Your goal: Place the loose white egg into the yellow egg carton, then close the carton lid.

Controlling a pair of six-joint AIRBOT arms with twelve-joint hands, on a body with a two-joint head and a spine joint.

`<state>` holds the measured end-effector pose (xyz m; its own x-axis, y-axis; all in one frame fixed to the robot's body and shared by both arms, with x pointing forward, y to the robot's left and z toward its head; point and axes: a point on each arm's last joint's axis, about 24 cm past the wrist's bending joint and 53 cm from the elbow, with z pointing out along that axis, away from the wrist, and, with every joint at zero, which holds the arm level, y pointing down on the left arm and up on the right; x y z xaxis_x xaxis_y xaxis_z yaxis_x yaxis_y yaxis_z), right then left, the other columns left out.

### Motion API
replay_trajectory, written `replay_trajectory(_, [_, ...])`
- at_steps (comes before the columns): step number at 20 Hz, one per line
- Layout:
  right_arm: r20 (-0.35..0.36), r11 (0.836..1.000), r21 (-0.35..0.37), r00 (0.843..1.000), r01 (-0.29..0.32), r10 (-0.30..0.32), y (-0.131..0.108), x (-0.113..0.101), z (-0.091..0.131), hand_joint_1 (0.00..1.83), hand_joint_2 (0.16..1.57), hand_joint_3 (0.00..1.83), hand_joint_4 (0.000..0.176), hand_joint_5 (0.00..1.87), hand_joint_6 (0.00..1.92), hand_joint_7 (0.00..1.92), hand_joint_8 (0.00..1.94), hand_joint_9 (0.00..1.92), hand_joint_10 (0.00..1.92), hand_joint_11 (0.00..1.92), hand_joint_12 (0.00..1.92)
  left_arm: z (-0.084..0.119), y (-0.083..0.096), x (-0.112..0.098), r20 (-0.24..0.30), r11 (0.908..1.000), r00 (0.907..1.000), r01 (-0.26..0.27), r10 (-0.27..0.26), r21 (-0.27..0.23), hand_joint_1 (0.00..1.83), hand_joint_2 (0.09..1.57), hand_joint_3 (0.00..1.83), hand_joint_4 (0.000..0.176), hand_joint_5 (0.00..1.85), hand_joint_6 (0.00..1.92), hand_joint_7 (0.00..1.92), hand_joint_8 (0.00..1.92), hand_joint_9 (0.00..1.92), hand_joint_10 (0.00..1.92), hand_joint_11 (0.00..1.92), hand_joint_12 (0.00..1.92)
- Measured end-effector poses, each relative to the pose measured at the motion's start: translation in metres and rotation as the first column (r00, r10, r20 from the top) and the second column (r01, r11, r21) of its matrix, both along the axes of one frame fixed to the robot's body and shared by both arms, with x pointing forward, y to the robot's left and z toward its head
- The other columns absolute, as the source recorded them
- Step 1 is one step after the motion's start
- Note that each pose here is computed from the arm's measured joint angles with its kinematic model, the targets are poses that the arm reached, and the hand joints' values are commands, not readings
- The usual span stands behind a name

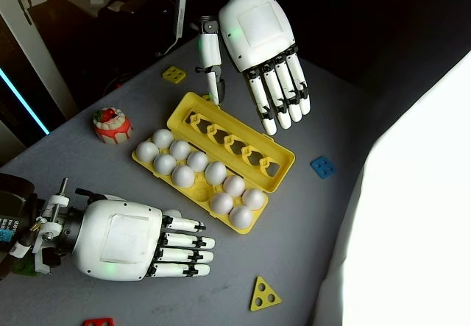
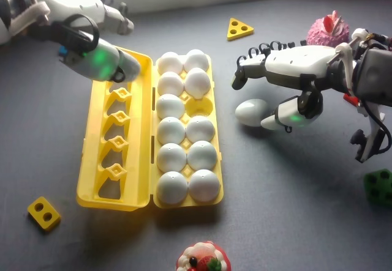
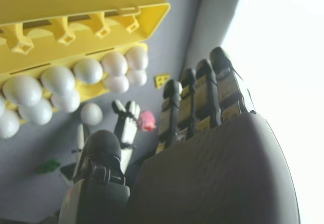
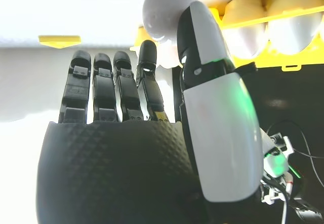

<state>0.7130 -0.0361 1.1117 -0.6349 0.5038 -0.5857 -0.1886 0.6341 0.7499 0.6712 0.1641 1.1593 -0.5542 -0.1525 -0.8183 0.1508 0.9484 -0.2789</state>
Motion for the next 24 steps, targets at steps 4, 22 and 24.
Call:
replay_trajectory(4, [0.000,1.000,0.000,1.000,0.000,0.000,0.000,0.000,0.001,1.13,1.13,0.01,0.000,0.14,0.73,0.07,0.00,0.00,0.00,0.00,0.00,0.019,-0.004,0.008,0.071,0.9970,0.9971,-0.022,0.028,-0.075,0.00,1.34,0.00,0.018,0.17,0.01,0.13,0.01,0.09,0.01,0.00,0.32])
replay_trajectory(22, [-0.020,0.999,0.001,0.999,-0.040,0.040,0.013,-0.015,-0.005,1.11,1.14,0.00,0.000,0.15,0.79,0.06,0.00,0.00,0.00,0.00,0.00,0.008,0.026,-0.003,0.025,0.9840,0.9839,-0.176,0.177,-0.024,0.01,1.34,0.00,0.015,0.15,0.00,0.13,0.00,0.09,0.00,0.00,0.30])
replay_trajectory(24, [-0.018,0.999,0.001,0.999,-0.037,0.037,0.013,-0.014,-0.005,1.11,1.14,0.01,0.000,0.14,0.79,0.06,0.00,0.00,0.00,0.00,0.00,0.010,0.024,-0.004,0.033,0.9860,0.9855,-0.166,0.167,-0.014,0.00,1.34,0.00,0.008,0.16,0.01,0.13,0.00,0.09,0.00,0.00,0.30])
